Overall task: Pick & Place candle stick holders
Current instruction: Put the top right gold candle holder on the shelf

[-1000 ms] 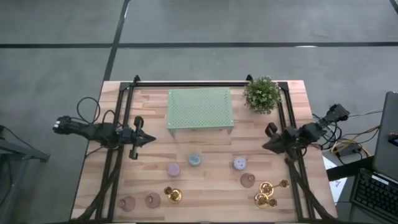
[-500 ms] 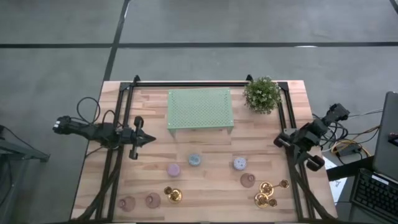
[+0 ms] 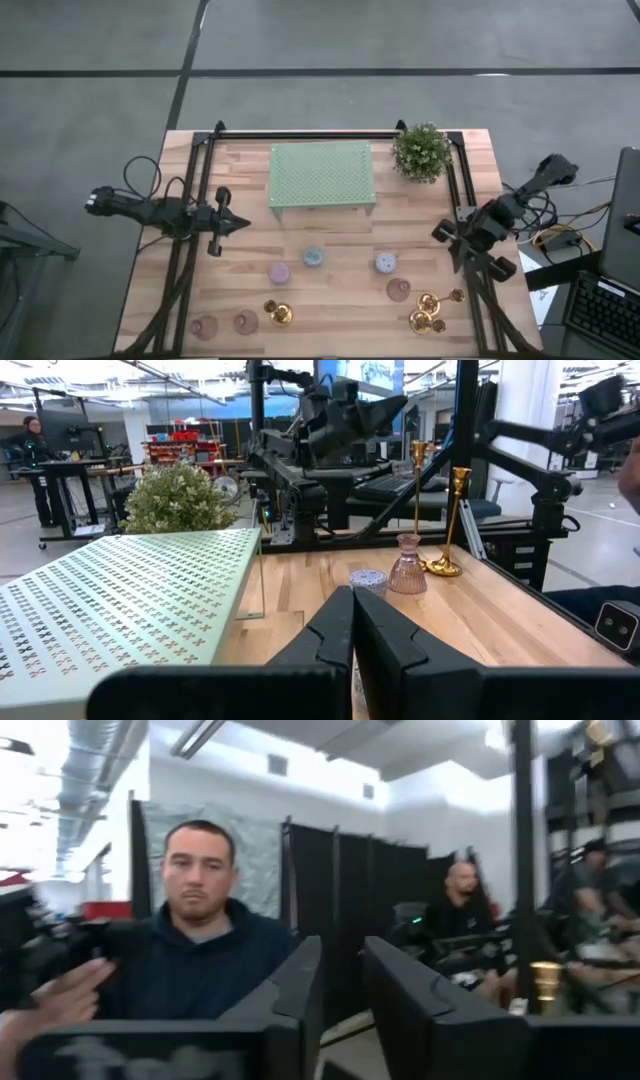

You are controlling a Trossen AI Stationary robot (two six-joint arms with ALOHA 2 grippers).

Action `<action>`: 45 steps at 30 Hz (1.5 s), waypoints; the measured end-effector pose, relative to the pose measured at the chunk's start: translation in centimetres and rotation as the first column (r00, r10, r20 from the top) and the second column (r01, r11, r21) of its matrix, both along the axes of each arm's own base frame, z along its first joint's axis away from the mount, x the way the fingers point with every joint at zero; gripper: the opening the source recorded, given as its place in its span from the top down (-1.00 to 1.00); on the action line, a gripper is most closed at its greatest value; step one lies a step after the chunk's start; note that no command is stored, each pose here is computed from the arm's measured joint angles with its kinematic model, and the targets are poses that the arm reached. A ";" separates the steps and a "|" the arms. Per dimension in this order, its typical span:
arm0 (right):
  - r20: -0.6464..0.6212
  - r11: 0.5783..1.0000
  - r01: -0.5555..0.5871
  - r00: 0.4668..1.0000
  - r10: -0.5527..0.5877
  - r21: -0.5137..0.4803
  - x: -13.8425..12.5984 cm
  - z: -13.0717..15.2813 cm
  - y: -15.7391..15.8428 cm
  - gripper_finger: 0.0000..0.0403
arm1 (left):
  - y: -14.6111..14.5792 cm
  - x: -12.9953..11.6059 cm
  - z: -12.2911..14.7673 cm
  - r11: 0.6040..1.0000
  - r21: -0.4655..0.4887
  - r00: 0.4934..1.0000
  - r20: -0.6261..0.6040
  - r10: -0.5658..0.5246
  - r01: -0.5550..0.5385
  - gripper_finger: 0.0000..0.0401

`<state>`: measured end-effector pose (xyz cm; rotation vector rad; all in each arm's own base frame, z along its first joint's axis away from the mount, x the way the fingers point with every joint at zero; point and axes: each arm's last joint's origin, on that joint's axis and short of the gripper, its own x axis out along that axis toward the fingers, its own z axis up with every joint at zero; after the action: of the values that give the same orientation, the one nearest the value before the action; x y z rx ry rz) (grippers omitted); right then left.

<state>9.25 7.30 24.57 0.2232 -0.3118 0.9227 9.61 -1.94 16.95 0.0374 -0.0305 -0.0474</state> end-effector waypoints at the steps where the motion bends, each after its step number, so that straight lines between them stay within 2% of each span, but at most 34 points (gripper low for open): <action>1: -0.013 1.000 -0.017 1.000 0.016 -0.014 0.2 0.4 0.2 0.52 | 0.0 0.0 0.0 1.000 0.000 1.000 0.000 0.000 0.000 0.93; 6: -0.145 0.994 -0.077 0.987 0.065 -0.076 1.4 1.9 1.6 0.31 | 0.0 0.0 0.0 1.000 0.000 1.000 0.000 0.000 0.000 0.93; 11: -0.290 0.972 -0.170 0.950 0.117 -0.164 2.1 2.5 3.6 0.18 | 0.0 0.0 0.0 1.000 0.000 1.000 0.000 0.000 0.000 0.93; 18: -0.354 0.940 -0.268 0.918 0.182 -0.213 1.6 3.8 5.1 0.07 | 0.0 0.0 0.0 1.000 0.000 1.000 0.001 0.000 0.000 0.93; 20: -0.377 0.939 -0.266 0.910 0.171 -0.216 1.5 4.3 5.1 0.07 | 0.0 0.0 0.0 1.000 0.000 1.000 0.001 0.000 0.000 0.93; 25: -0.502 0.949 -0.207 0.863 0.062 -0.239 1.4 4.6 4.7 0.10 | 0.0 0.0 0.0 1.000 0.000 1.000 0.001 0.000 0.000 0.93; 29: -0.558 0.952 -0.207 0.828 0.048 -0.226 1.3 4.5 4.6 0.14 | 0.0 0.0 0.0 1.000 0.000 1.000 0.001 0.000 0.000 0.93; 33: -0.577 0.949 -0.212 0.815 0.041 -0.232 1.2 4.3 4.4 0.17 | 0.0 0.0 0.0 1.000 0.000 1.000 0.001 0.000 0.000 0.93; 40: -0.490 0.960 -0.196 0.868 0.076 -0.198 1.2 5.4 4.4 0.19 | 0.0 0.0 0.0 1.000 0.000 1.000 0.001 0.000 0.000 0.93; 45: -0.509 0.959 -0.195 0.858 0.066 -0.205 1.3 4.9 4.5 0.16 | 0.0 0.0 0.0 1.000 -0.001 1.000 0.001 0.000 0.000 0.93</action>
<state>10.53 11.80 29.47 0.2436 0.3061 0.9950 9.61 -1.94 16.97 0.0369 -0.0319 -0.0473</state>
